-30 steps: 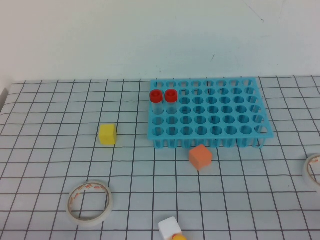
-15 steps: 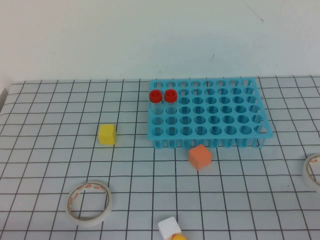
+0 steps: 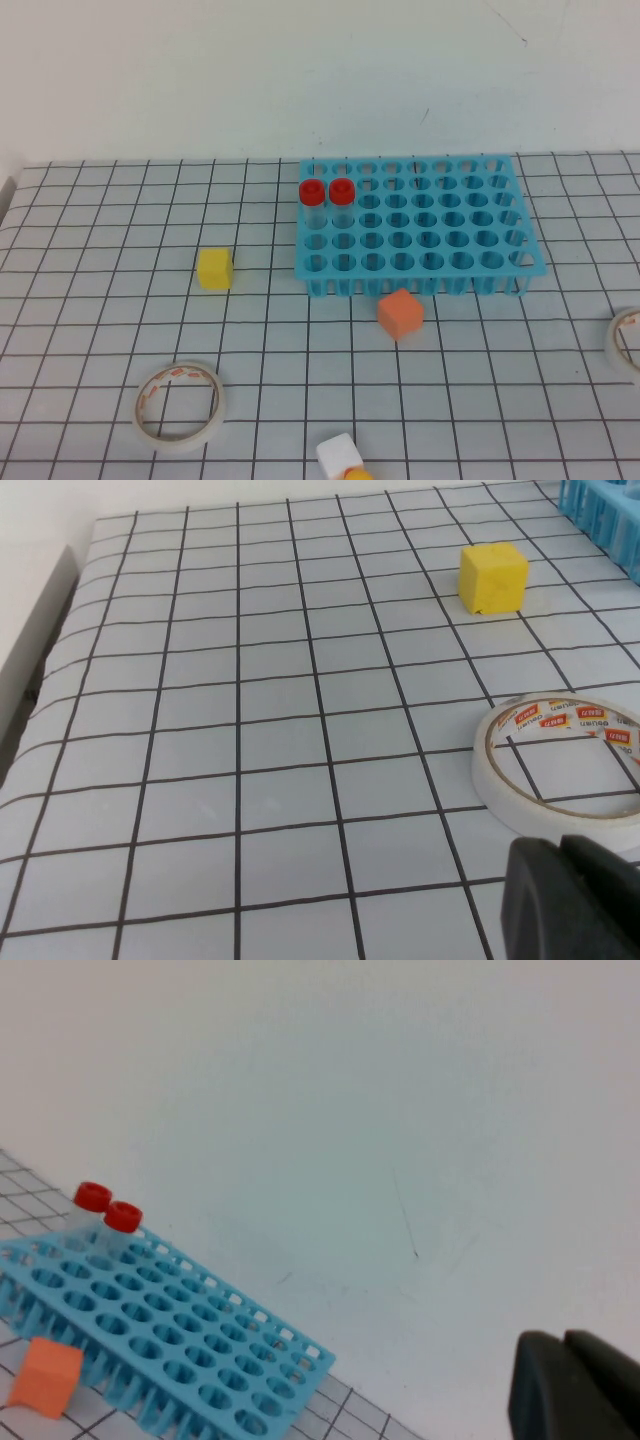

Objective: Place the test tubes

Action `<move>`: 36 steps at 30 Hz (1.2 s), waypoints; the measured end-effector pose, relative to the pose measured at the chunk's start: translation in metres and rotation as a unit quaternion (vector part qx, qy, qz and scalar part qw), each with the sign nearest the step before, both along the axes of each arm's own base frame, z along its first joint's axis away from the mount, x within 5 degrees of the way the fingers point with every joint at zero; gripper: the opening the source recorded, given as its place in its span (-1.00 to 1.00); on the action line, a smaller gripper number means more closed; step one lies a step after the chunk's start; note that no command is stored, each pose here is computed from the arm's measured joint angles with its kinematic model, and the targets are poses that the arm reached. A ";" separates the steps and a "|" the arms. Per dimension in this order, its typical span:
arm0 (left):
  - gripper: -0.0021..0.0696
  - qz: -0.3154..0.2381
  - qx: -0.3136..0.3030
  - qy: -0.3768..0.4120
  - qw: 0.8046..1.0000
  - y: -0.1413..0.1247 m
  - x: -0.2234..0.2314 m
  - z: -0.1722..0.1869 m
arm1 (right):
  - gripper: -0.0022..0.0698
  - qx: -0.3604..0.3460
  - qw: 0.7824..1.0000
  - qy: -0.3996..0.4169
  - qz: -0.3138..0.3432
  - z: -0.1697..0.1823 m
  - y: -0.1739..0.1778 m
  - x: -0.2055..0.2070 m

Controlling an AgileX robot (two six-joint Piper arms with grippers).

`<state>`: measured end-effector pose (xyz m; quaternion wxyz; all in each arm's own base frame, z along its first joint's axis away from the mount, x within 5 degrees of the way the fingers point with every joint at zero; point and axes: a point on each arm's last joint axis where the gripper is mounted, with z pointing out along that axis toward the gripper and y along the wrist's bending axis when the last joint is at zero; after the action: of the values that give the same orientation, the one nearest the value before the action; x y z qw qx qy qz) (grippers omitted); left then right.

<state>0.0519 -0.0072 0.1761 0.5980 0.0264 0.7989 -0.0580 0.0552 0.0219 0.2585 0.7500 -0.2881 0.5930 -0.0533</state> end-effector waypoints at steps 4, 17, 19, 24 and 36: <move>-0.95 0.000 0.000 0.000 1.000 0.000 0.000 0.000 | -0.94 0.024 1.000 0.009 -0.016 0.000 -0.002 0.001; -0.95 0.000 -0.001 0.000 1.000 0.000 0.000 0.000 | -0.94 0.144 0.977 0.092 -0.130 -0.015 -0.021 -0.007; -0.95 0.000 -0.001 0.000 1.000 0.000 0.000 0.000 | -0.94 0.131 0.977 0.085 -0.142 -0.015 -0.021 -0.009; -0.95 0.000 -0.002 0.000 1.000 0.000 0.000 0.000 | -0.94 0.113 0.973 0.088 -0.181 -0.022 -0.022 -0.008; -0.95 0.000 -0.002 0.000 1.000 0.000 0.000 0.000 | -0.94 0.113 0.935 0.222 -0.252 -0.086 -0.028 -0.003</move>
<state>0.0519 -0.0073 0.1761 0.5979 0.0254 0.7989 -0.0595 0.0525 -0.0062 0.1727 0.5892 -0.0470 0.7994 -0.1079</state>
